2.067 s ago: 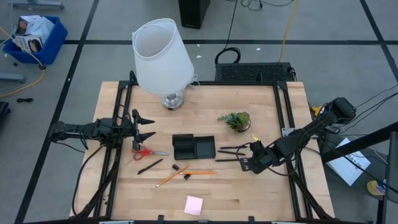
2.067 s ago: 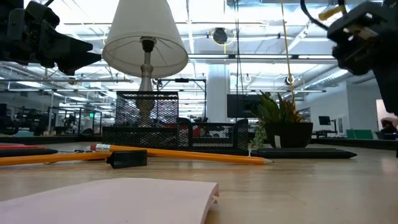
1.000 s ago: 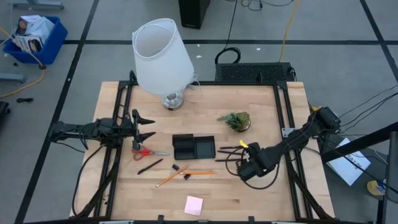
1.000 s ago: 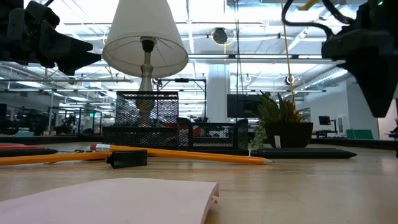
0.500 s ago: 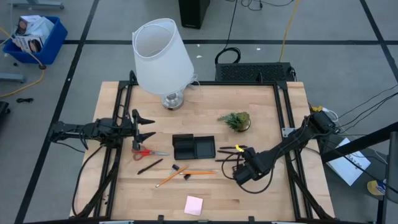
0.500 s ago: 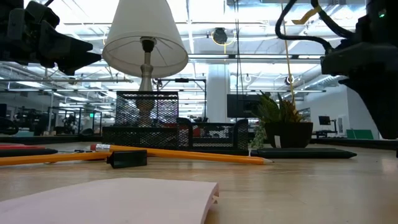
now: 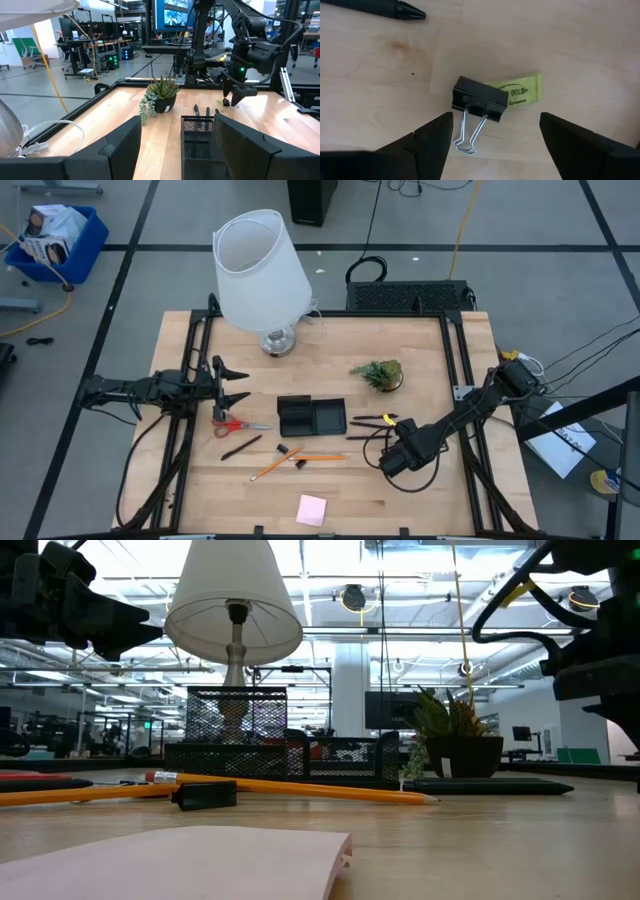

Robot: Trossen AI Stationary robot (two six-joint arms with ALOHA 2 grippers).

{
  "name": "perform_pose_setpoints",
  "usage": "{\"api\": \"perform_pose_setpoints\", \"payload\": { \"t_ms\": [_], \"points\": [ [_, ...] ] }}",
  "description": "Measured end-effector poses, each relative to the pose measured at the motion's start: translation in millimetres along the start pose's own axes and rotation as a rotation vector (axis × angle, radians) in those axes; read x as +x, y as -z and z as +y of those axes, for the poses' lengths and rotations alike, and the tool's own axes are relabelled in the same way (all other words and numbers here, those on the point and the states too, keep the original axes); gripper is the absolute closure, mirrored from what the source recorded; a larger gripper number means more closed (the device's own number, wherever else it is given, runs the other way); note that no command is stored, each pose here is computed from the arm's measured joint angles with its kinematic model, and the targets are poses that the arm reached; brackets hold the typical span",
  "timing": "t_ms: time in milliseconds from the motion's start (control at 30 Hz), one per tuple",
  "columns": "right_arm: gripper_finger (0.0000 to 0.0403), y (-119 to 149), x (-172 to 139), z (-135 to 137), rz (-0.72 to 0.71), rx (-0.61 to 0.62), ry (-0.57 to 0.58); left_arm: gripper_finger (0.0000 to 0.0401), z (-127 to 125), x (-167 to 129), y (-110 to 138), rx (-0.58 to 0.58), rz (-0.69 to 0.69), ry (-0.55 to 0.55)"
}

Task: Pick and place office supplies into organizer
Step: Put the top right black binder clip into the black desk organizer

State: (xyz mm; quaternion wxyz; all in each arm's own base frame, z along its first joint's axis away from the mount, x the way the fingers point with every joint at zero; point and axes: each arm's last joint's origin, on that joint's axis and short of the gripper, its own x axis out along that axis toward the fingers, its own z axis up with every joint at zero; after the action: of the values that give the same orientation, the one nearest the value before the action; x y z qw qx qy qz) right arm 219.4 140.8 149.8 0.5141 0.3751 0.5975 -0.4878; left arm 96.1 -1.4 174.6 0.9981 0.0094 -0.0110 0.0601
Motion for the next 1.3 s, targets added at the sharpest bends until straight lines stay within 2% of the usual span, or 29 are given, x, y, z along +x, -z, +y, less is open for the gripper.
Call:
{"api": "perform_pose_setpoints", "payload": {
  "t_ms": [400, 633, 800, 1300],
  "points": [
    [0.0115, -7.3, -0.5, 4.1, -0.055, 0.015, -0.038, 0.0146, 0.0, 0.0, 0.0, 0.000, 0.000, 0.000],
    [0.0119, -9.6, 4.2, 4.1, -0.038, 0.014, -0.043, 0.0146, 0.0, 0.0, 0.0, 0.000, 0.000, 0.000],
    [0.0132, -10.4, 12.9, 3.9, -0.024, 0.006, -0.085, 0.0146, 0.0, 0.0, 0.0, 0.000, 0.000, 0.000],
    [0.0183, -10.8, 15.2, 3.3, -0.024, -0.001, -0.078, 0.0146, 0.0, 0.0, 0.0, 0.000, 0.000, 0.000]
  ]
}}
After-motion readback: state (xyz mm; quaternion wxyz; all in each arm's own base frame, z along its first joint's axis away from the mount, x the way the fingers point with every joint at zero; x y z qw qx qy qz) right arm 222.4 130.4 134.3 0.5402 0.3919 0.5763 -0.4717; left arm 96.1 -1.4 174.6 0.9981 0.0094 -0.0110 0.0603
